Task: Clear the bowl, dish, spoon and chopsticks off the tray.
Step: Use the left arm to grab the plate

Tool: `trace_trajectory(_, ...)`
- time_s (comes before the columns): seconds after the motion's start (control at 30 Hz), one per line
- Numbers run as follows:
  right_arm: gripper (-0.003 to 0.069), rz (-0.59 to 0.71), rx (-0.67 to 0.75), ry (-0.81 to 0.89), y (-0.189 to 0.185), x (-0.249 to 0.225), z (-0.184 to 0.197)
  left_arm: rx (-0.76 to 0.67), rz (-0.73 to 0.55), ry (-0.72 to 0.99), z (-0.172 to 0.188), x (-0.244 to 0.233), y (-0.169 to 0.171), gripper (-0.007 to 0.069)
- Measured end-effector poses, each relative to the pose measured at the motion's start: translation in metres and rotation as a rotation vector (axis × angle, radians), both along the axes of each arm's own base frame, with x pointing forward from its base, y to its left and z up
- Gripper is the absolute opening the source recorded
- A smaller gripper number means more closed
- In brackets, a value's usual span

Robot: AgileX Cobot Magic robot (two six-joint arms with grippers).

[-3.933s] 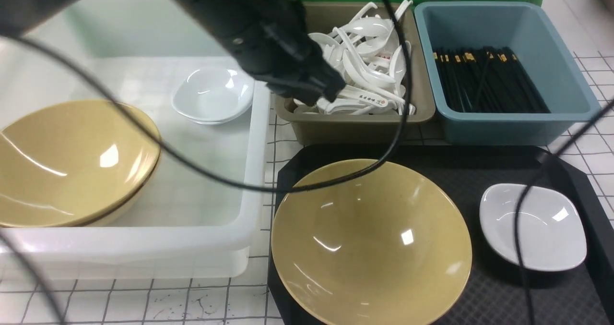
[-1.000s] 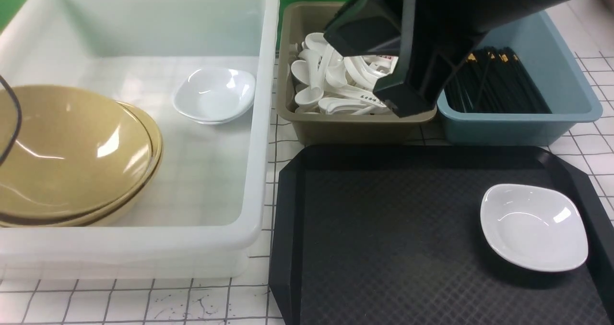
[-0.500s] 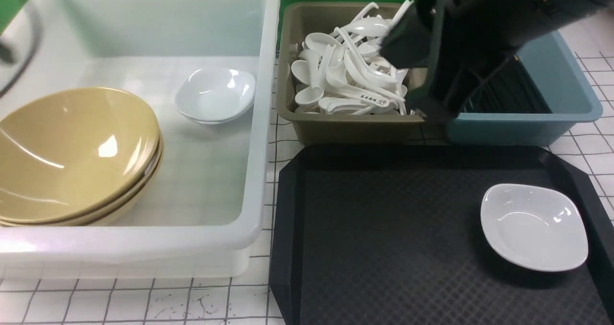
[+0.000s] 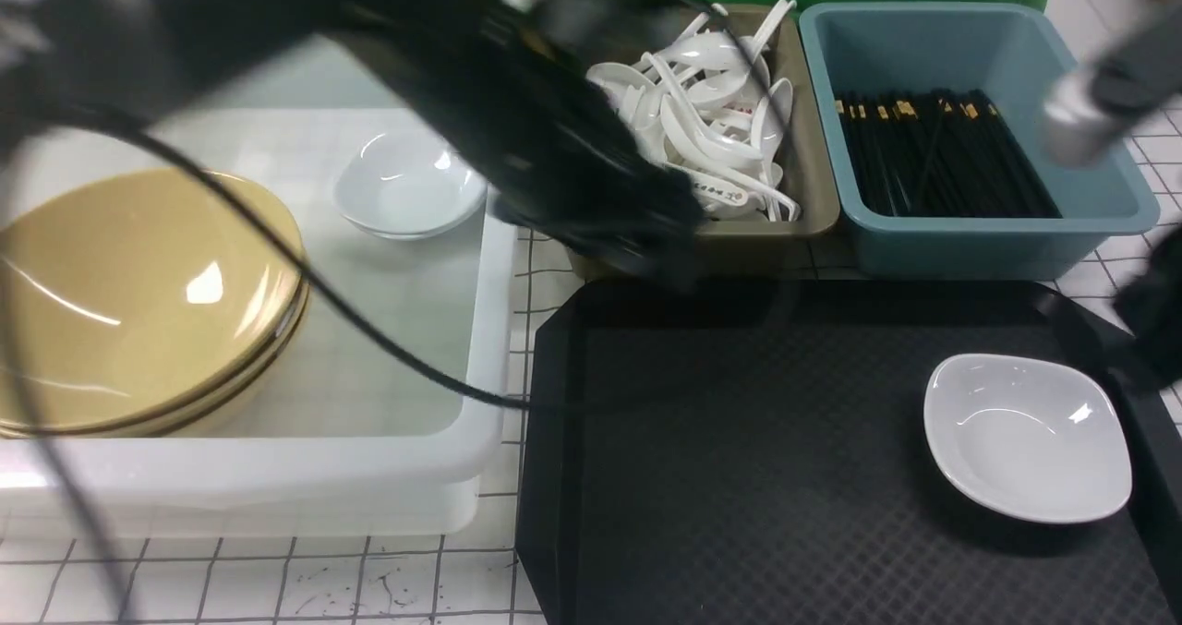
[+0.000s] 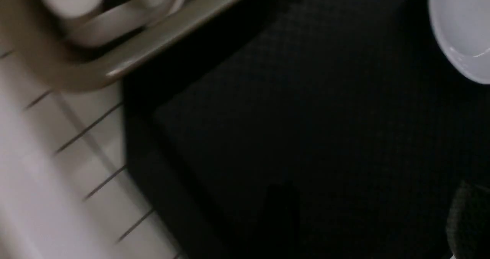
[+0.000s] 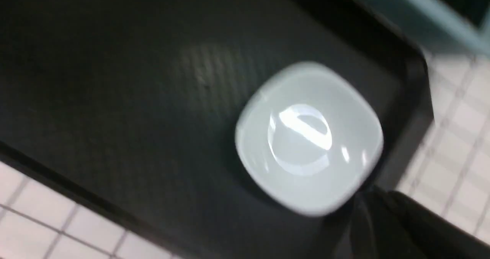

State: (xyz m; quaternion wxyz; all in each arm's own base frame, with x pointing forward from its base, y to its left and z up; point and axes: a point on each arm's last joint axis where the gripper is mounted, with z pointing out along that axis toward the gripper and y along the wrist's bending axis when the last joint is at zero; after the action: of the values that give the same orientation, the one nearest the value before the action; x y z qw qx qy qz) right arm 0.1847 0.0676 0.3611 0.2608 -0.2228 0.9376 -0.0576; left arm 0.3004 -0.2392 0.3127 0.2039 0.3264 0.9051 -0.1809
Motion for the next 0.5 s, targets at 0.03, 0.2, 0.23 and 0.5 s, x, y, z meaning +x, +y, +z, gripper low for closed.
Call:
trace_trajectory(0.03,0.0048,-0.021,0.006,0.008,-0.006,-0.005,-0.004,-0.001,-0.024,0.002,-0.007,0.001,-0.018,0.0498)
trace_trajectory(0.2,0.0048,-0.087,0.036,-0.022,-0.029,-0.032,-0.007,-0.037,-0.102,0.021,-0.031,0.009,-0.078,0.0498)
trace_trajectory(0.23,0.0048,-0.092,0.054,-0.035,-0.032,-0.041,-0.006,-0.043,-0.122,0.034,-0.043,0.013,-0.097,0.0498)
trace_trajectory(0.5,0.0048,-0.101,0.091,-0.083,-0.043,-0.070,0.005,-0.084,-0.186,0.041,-0.098,0.032,-0.169,0.0498)
